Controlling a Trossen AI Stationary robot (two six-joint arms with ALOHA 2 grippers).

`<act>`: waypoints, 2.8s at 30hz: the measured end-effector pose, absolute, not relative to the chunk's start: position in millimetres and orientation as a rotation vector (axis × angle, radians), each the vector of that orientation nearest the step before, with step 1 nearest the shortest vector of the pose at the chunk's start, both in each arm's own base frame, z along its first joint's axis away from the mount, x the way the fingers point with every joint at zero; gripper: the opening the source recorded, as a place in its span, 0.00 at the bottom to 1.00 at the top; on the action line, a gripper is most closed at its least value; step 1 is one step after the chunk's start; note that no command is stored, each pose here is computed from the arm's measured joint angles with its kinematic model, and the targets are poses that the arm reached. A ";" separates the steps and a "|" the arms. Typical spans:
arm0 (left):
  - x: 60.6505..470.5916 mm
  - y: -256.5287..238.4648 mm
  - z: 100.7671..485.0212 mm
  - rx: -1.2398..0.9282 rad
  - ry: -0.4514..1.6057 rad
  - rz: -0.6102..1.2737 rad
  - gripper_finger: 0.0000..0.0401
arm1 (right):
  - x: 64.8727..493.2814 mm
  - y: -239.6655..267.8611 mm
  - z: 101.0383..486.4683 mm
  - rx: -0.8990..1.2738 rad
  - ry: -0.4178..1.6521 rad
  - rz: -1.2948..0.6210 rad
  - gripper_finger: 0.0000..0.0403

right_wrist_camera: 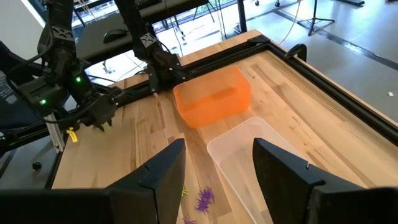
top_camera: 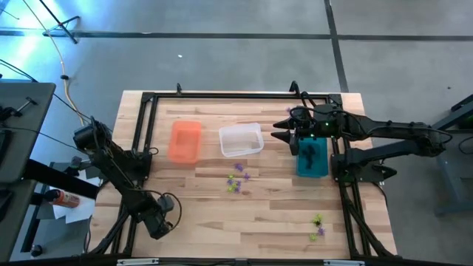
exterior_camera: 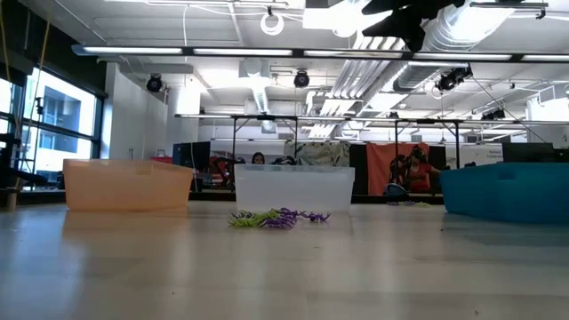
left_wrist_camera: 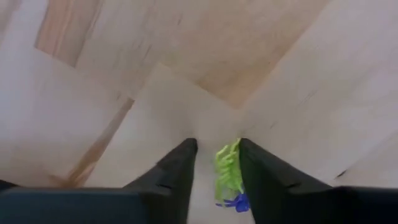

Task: Sort Halloween decoration
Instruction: Put the green spider toy into the orange bin

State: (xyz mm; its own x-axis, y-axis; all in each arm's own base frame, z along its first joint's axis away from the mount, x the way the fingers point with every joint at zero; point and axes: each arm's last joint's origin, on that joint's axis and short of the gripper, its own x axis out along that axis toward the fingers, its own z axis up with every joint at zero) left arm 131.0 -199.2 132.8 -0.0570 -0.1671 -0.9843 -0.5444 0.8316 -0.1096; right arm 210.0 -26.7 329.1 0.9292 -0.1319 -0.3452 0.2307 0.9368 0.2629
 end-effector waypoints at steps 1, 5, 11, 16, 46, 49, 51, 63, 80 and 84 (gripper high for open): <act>130.6 -198.4 134.1 -0.563 1.621 0.325 0.19 | 210.0 -26.7 329.1 0.305 0.330 -0.189 0.46; 131.2 -193.9 151.2 -0.566 1.514 0.239 0.02 | 210.0 -26.7 329.1 0.305 0.330 -0.188 0.46; 127.4 -167.8 197.5 -0.588 1.286 0.140 0.01 | 210.0 -26.6 329.2 0.304 0.329 -0.187 0.46; 133.3 -125.2 240.4 -0.585 0.861 0.174 0.00 | 211.1 -26.1 332.0 0.336 0.299 -0.163 0.46; 239.3 17.2 302.8 -0.224 0.076 0.120 0.00 | 234.6 -27.6 347.1 0.183 0.066 -0.091 0.46; 239.4 17.5 304.1 -0.224 0.061 0.120 0.00 | 234.6 -27.6 347.1 0.185 0.066 -0.091 0.46; 239.4 17.3 304.3 -0.222 0.061 0.110 0.00 | 234.6 -27.6 347.1 0.185 0.066 -0.091 0.46; 187.1 74.9 260.3 -0.447 0.601 0.508 0.00 | 234.3 -27.7 344.0 0.190 0.098 -0.101 0.46; 182.5 123.1 168.2 -0.493 1.314 0.541 0.00 | 234.1 -29.0 343.4 0.188 0.100 -0.143 0.46; 187.6 126.7 150.4 -0.508 1.388 0.536 0.00 | 234.1 -28.9 343.4 0.188 0.100 -0.143 0.46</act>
